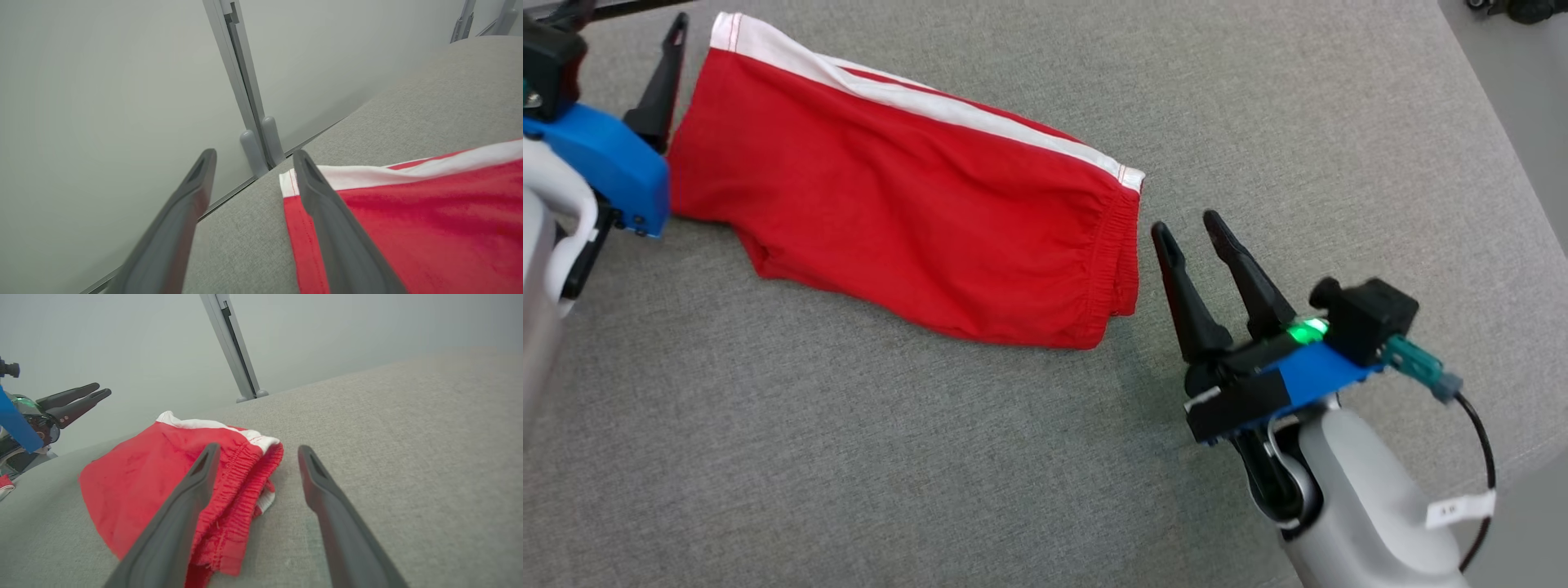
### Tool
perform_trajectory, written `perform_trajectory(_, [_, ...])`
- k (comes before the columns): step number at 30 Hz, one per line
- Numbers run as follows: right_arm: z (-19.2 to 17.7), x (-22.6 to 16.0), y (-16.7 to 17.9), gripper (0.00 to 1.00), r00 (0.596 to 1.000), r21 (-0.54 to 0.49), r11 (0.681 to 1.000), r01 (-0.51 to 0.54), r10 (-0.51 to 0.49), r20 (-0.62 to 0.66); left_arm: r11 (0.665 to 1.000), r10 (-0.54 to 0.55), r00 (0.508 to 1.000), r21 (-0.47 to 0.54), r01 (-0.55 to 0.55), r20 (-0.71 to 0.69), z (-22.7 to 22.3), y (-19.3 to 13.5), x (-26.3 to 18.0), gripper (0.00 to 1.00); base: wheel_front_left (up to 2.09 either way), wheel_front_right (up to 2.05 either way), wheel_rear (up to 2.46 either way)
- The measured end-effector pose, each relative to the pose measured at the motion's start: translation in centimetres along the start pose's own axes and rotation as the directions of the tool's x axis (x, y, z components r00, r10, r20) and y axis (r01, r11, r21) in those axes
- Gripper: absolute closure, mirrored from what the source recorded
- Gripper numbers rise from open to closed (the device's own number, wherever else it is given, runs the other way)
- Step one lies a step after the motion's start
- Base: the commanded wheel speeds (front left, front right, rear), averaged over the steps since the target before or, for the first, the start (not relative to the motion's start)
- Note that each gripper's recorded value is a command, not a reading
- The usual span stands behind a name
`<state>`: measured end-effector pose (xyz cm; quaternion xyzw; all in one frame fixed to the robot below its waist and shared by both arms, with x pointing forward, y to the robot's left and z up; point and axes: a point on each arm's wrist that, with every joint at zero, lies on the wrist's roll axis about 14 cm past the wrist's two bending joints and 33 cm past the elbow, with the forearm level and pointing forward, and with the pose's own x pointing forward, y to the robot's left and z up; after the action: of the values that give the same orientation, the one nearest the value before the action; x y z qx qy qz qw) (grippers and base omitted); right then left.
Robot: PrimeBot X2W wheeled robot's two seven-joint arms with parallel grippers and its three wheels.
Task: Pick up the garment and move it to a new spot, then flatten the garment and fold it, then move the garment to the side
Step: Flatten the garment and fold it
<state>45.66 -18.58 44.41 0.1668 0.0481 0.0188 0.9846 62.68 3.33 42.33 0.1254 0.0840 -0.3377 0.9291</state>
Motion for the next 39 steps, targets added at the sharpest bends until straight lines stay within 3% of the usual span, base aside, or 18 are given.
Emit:
perform_trajectory(7, [0.0,-4.3,-1.2,0.0,0.997,0.002,0.997,0.073,-0.073,0.021,1.0,0.02,1.0,-0.018,-0.02,-0.01,0.3,1.0,-1.0,0.0,0.0,0.0,0.0])
perform_trajectory(12, [0.0,-6.2,-1.7,0.0,0.994,-0.008,0.995,0.103,-0.102,0.024,0.996,-0.008,0.997,-0.093,0.001,-0.071,-1.2,0.1,-1.3,0.0,0.0,0.0,0.0])
perform_trajectory(23, [0.1,-6.2,-1.7,0.0,0.994,-0.024,0.994,0.103,-0.103,0.025,0.94,-0.154,0.925,-0.339,0.03,-0.347,-8.6,-4.8,-3.6,0.0,0.0,0.0,0.0])
perform_trajectory(32, [-0.7,-5.9,-1.4,0.0,0.996,-0.018,0.996,0.092,-0.092,0.005,0.907,-0.187,0.926,-0.421,0.034,-0.327,-8.9,-6.6,-3.9,0.0,0.0,0.0,0.0])
perform_trajectory(36, [-1.0,-5.8,-1.3,0.0,0.996,-0.018,0.996,0.088,-0.088,-0.004,0.906,-0.201,0.922,-0.42,0.047,-0.33,-9.0,-7.3,-3.6,0.0,0.0,0.0,0.0])
perform_trajectory(37, [-1.0,-5.8,-1.3,0.0,0.996,-0.018,0.996,0.087,-0.087,-0.004,0.907,-0.203,0.921,-0.417,0.049,-0.333,-9.0,-7.3,-3.6,0.11,0.0,0.0,0.0])
perform_trajectory(38, [-1.0,-5.8,-1.3,0.0,0.996,-0.018,0.996,0.087,-0.087,-0.004,0.909,-0.201,0.92,-0.414,0.048,-0.335,-9.1,-7.3,-3.5,0.75,0.0,0.0,0.0])
perform_trajectory(39, [-0.9,-5.8,-1.3,0.0,0.996,-0.021,0.996,0.087,-0.087,-0.003,0.918,-0.199,0.921,-0.392,0.055,-0.335,-9.1,-7.4,-3.5,1.0,0.0,0.0,0.0])
